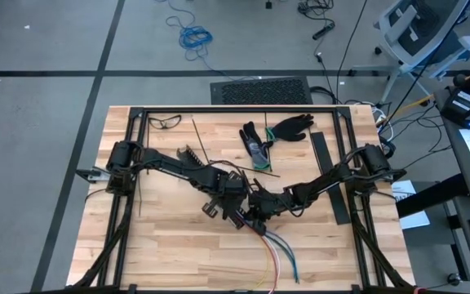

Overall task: Ziptie cables
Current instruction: Put the zip tied cable wires into the black cable duct

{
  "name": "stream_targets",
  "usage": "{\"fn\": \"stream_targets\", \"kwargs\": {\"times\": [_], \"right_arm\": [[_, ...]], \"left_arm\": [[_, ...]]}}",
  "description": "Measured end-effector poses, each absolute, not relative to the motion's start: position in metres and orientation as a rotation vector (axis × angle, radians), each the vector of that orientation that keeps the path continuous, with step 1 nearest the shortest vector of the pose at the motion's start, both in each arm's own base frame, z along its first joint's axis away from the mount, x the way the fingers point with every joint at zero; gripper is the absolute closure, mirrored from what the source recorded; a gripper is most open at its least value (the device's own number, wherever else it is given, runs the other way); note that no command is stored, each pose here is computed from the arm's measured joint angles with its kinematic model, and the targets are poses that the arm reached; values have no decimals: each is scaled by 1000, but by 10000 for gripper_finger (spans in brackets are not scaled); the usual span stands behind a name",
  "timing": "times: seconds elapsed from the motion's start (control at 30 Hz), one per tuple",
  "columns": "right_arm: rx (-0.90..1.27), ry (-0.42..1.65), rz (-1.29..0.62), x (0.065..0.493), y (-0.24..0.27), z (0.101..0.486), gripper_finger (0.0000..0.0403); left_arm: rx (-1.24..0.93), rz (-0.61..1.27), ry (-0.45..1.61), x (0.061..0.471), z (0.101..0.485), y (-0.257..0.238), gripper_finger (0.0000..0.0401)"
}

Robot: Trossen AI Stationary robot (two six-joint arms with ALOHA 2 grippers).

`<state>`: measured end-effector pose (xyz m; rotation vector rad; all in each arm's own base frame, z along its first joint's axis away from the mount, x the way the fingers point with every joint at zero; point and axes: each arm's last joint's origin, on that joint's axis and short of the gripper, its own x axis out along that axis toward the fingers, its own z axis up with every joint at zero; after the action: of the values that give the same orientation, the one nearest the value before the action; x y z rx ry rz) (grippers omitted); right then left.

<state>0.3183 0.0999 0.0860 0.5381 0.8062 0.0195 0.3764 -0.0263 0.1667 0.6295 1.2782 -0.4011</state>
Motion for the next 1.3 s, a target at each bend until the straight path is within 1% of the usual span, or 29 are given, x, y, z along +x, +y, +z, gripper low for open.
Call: {"fn": "stream_targets", "kwargs": {"times": [0.4,0.6,0.67,0.8,0.93,1.1,1.3], "right_arm": [[512,836,8,314,105,85,403],[497,864,34,313,105,84,403],[501,875,51,312,107,84,403],[509,893,89,311,111,84,403],[512,902,111,310,112,84,403],[497,899,114,310,111,85,403],[488,908,122,310,111,85,403]], "left_arm": [[619,-398,1290,377,167,-14,401],[601,-372,1398,368,165,2,401],[594,-355,1466,362,164,10,401],[560,-289,1545,356,162,26,401],[534,-263,1551,355,162,31,401],[563,-230,1553,355,165,32,401],[499,-265,1409,359,181,30,401]]}}
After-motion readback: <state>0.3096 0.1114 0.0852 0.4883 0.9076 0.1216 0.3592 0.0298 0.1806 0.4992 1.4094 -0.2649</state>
